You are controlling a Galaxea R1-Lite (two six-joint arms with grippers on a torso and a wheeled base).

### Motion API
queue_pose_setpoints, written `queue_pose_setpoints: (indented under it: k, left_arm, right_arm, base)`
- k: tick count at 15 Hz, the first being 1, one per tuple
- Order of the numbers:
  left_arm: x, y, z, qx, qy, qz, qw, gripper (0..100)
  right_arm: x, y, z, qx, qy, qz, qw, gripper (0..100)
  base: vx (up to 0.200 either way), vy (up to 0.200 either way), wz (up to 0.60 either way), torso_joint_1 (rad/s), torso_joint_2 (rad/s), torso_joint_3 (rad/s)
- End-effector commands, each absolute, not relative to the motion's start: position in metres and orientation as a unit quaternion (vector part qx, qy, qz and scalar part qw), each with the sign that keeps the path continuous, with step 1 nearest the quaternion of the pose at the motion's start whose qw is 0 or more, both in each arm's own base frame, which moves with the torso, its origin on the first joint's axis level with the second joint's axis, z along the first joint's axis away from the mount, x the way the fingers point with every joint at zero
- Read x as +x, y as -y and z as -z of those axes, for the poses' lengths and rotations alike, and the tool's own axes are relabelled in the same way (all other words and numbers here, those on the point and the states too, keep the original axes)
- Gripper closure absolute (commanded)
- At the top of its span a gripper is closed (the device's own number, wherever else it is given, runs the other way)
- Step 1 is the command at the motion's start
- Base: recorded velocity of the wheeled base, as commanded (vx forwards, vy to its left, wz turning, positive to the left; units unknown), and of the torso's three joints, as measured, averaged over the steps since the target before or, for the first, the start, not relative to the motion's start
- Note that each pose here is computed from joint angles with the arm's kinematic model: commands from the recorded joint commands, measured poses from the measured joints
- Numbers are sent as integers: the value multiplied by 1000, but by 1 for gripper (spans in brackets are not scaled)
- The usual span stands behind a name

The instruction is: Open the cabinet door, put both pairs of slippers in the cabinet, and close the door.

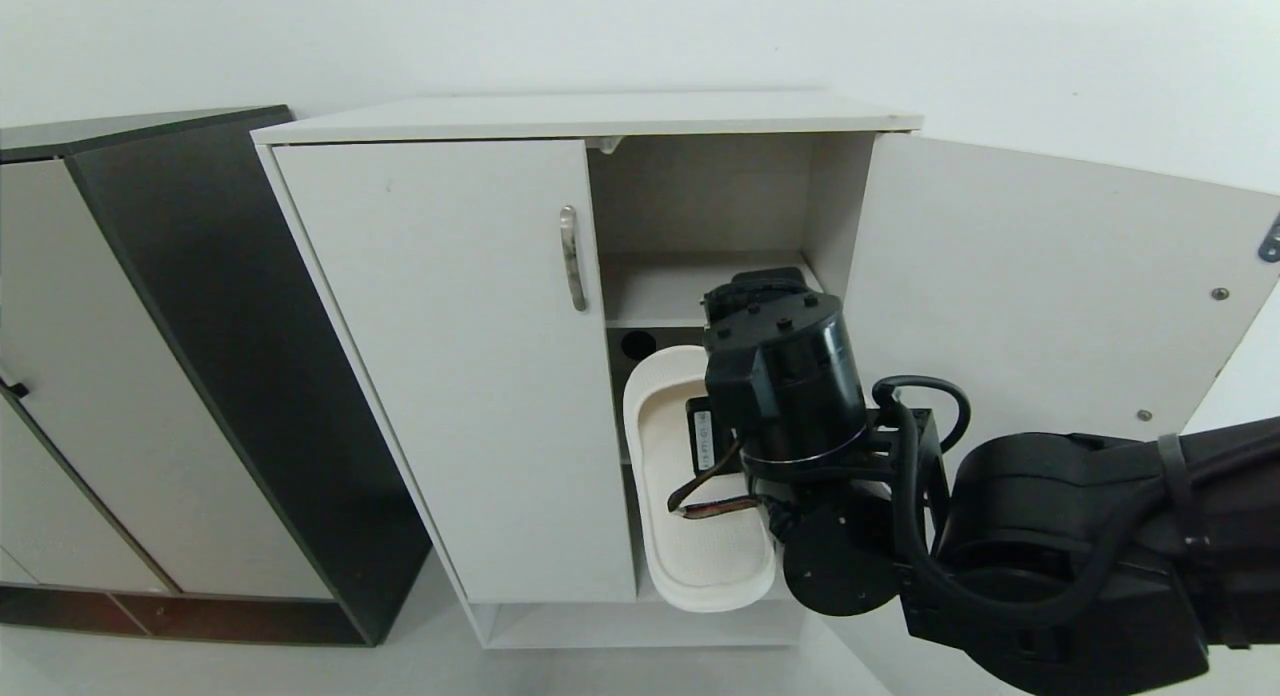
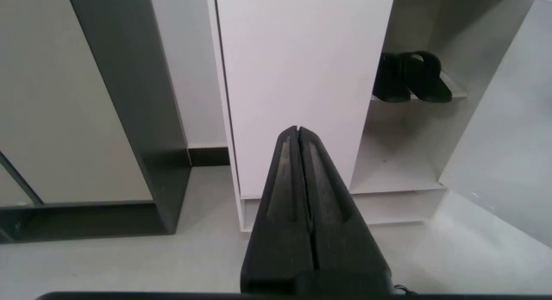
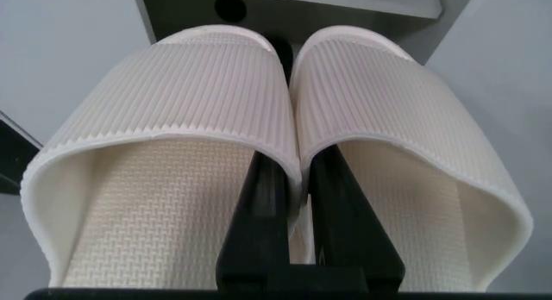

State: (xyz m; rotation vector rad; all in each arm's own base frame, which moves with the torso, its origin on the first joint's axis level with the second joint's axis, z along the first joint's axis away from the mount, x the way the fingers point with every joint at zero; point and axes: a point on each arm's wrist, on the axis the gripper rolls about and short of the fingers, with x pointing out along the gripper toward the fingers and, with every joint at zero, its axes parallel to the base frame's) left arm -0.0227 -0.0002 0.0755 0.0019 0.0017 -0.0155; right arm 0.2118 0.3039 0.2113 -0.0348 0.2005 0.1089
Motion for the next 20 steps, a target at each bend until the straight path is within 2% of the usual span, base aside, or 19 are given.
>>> queue_pose_setpoints:
  k: [1,7,20]
  left_arm:
    - [-23,0,-76,1,-2,8,1000,100]
    - [-23,0,-76,2,-2,8,1000,100]
    - [-23,0,-76,1,-2,8,1000,100]
  right_arm:
    - [212,-303,-214,-15,-98,-54,994,100]
    - [215,-301,-217,-17,-92,-44,995,100]
    - [214,-300,-217,-21,-93,-43,995,100]
  base:
    - [0,0,0,0,0,0]
    - [0,0,0,0,0,0]
    - [200,0,0,1,1,3]
